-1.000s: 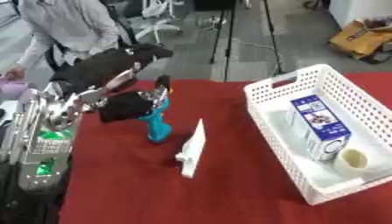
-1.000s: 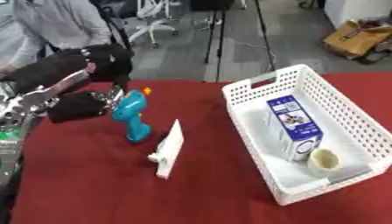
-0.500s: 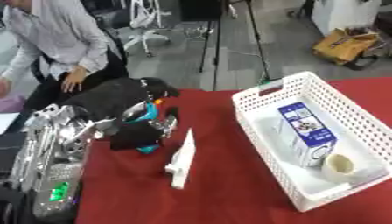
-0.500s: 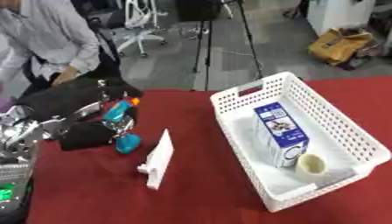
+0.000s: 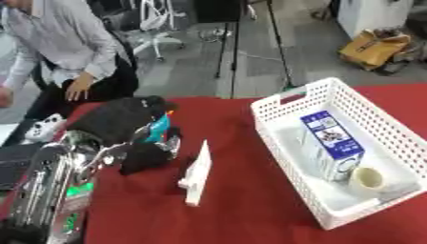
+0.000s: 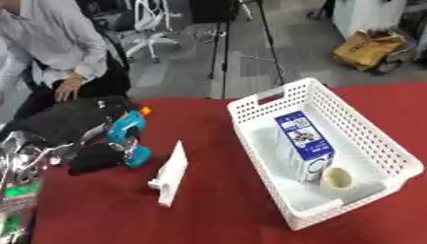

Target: Pick up objects on the table and place them in the box.

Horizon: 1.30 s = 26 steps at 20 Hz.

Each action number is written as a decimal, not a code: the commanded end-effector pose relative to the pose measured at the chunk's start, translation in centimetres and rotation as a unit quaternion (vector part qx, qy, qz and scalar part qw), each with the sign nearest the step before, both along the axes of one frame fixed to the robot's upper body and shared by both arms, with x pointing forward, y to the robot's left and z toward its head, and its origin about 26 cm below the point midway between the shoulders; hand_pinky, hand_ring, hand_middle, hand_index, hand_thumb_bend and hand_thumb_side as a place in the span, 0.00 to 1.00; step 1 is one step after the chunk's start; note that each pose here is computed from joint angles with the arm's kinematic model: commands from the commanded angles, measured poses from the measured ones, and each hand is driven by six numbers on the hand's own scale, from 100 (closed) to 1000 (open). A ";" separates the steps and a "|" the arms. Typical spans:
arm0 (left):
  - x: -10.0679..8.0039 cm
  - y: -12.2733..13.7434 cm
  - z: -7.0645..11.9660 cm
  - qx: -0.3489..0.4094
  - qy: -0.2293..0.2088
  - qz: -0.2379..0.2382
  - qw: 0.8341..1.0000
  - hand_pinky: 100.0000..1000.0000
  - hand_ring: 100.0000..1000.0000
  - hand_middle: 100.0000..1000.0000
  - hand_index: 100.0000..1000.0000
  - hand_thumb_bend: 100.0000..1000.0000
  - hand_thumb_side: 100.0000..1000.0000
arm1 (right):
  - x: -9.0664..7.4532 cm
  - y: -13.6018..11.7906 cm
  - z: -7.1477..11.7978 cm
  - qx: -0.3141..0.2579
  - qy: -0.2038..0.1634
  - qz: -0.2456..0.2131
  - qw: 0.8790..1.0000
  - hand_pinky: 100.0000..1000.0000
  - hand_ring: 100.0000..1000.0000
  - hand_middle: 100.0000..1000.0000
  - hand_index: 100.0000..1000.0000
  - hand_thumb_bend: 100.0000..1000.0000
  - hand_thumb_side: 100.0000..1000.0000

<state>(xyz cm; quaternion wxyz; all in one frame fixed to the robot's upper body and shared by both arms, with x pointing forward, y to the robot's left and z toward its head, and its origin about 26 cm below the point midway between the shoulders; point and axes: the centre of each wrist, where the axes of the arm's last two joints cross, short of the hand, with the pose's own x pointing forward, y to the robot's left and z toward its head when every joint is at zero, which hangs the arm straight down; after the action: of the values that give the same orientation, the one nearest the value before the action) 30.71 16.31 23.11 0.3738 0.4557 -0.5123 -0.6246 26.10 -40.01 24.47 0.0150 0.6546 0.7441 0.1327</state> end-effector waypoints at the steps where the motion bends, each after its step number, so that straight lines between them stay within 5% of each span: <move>1: -0.3 -0.2 0.6 0.015 -0.023 0.023 0.999 0.68 0.83 0.86 1.00 0.02 1.00 | -0.1 0.2 0.8 -0.012 -0.011 -0.002 1.000 0.70 0.65 0.58 0.68 0.00 0.66; 4: -0.4 -0.5 0.4 0.017 -0.020 0.018 1.000 0.68 0.83 0.86 1.00 0.01 1.00 | -0.1 0.2 0.8 -0.011 -0.011 -0.002 1.000 0.70 0.65 0.58 0.68 0.00 0.66; 5: -0.4 -0.5 0.2 0.015 -0.016 0.013 1.000 0.80 0.94 0.91 1.00 0.00 1.00 | -0.1 0.2 0.8 -0.011 -0.011 -0.002 1.000 0.70 0.65 0.58 0.67 0.00 0.66; 8: -0.6 -0.7 -1.6 -0.016 0.032 -0.034 0.999 0.86 0.98 0.94 1.00 0.00 1.00 | -0.1 0.2 0.8 -0.009 -0.011 -0.002 1.000 0.70 0.65 0.57 0.67 0.00 0.65; 9: -0.5 -0.6 -2.0 -0.026 0.044 -0.043 0.998 0.89 0.99 0.95 1.00 0.10 1.00 | -0.1 0.2 0.8 -0.009 -0.011 -0.003 1.000 0.70 0.65 0.57 0.66 0.00 0.65; 14: 0.0 -0.3 -2.7 -0.054 0.071 -0.054 0.995 0.88 0.97 0.94 1.00 0.20 1.00 | -0.1 0.2 0.7 -0.008 -0.010 -0.002 1.000 0.70 0.64 0.57 0.66 0.00 0.64; 26: -0.2 -0.6 -2.8 -0.048 0.067 -0.048 0.995 0.82 0.89 0.85 1.00 0.20 1.00 | -0.1 0.3 0.7 -0.007 -0.011 0.000 1.000 0.70 0.64 0.56 0.63 0.00 0.63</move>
<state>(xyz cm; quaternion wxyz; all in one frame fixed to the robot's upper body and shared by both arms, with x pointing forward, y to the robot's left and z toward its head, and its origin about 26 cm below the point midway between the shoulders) 30.80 15.67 19.58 0.4036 0.3590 -0.5302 -0.6535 26.17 -39.90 24.37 0.0127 0.6542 0.7437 0.1371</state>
